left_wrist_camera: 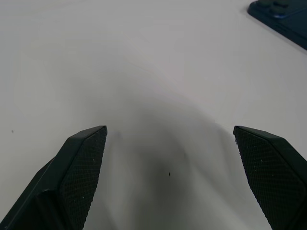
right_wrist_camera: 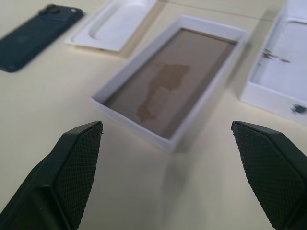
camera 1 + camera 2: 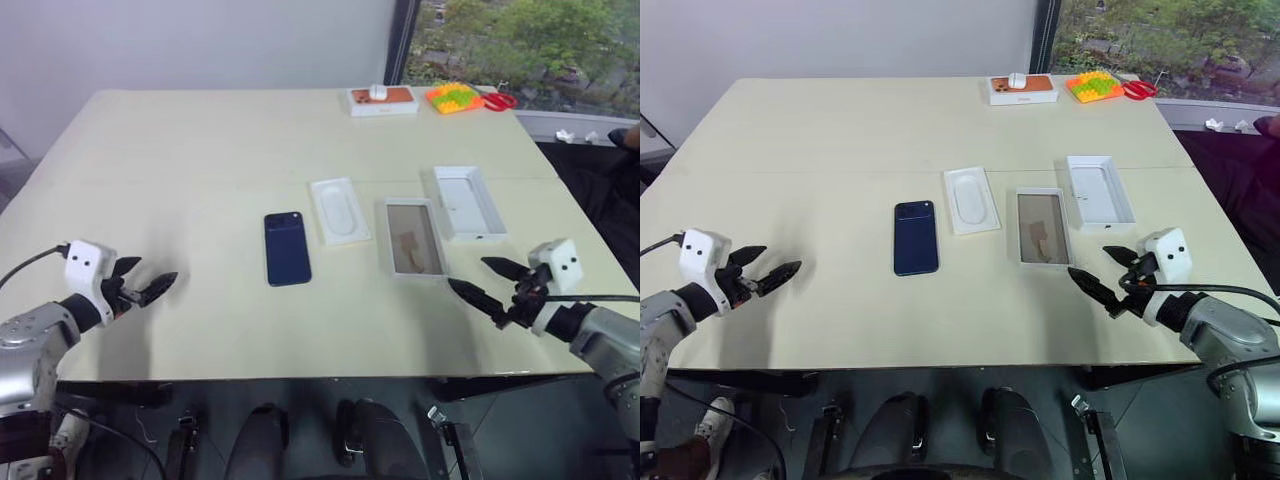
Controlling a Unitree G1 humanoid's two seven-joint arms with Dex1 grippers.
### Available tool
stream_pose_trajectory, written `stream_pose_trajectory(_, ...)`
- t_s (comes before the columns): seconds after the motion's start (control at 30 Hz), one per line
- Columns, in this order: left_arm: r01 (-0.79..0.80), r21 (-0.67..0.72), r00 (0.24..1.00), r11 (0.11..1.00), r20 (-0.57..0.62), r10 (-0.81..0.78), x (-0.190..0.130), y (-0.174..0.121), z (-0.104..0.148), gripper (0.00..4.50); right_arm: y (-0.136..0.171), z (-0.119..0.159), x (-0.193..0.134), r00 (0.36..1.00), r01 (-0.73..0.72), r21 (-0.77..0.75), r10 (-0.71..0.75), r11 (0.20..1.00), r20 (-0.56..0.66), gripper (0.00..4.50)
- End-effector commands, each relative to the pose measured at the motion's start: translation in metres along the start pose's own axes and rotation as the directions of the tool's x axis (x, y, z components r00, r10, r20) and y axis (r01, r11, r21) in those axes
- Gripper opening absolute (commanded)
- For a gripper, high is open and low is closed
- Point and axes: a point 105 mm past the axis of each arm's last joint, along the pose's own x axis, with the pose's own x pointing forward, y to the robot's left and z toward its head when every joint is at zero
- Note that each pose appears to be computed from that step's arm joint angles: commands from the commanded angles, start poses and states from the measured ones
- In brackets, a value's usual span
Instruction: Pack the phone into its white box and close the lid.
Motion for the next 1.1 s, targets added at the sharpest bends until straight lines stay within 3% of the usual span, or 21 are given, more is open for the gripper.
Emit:
stream_pose_trajectory(0.03,-0.029,0.034,0.999,0.999,0.043,0.028,-0.009,0.005,0.013,4.43,-0.007,0.015,-0.003,0.999,0.012,-0.047,-0.010,0.999,0.034,4.50)
stream_pose_trajectory(0.5,-0.021,0.008,0.998,1.000,0.063,0.020,-0.008,-0.016,0.008,4.43,0.007,0.025,0.013,0.998,-0.053,-0.068,0.056,0.996,0.041,4.50)
stream_pose_trajectory(0.67,0.013,-0.021,0.993,1.000,0.116,-0.011,0.005,-0.027,0.020,4.43,0.015,0.029,0.020,0.997,-0.058,-0.093,0.062,0.994,0.045,4.50)
stream_pose_trajectory(1.1,0.189,0.013,0.975,0.982,0.116,-0.190,0.038,-0.063,0.043,4.43,0.039,0.047,0.042,0.994,-0.052,-0.195,0.069,0.979,0.079,4.50)
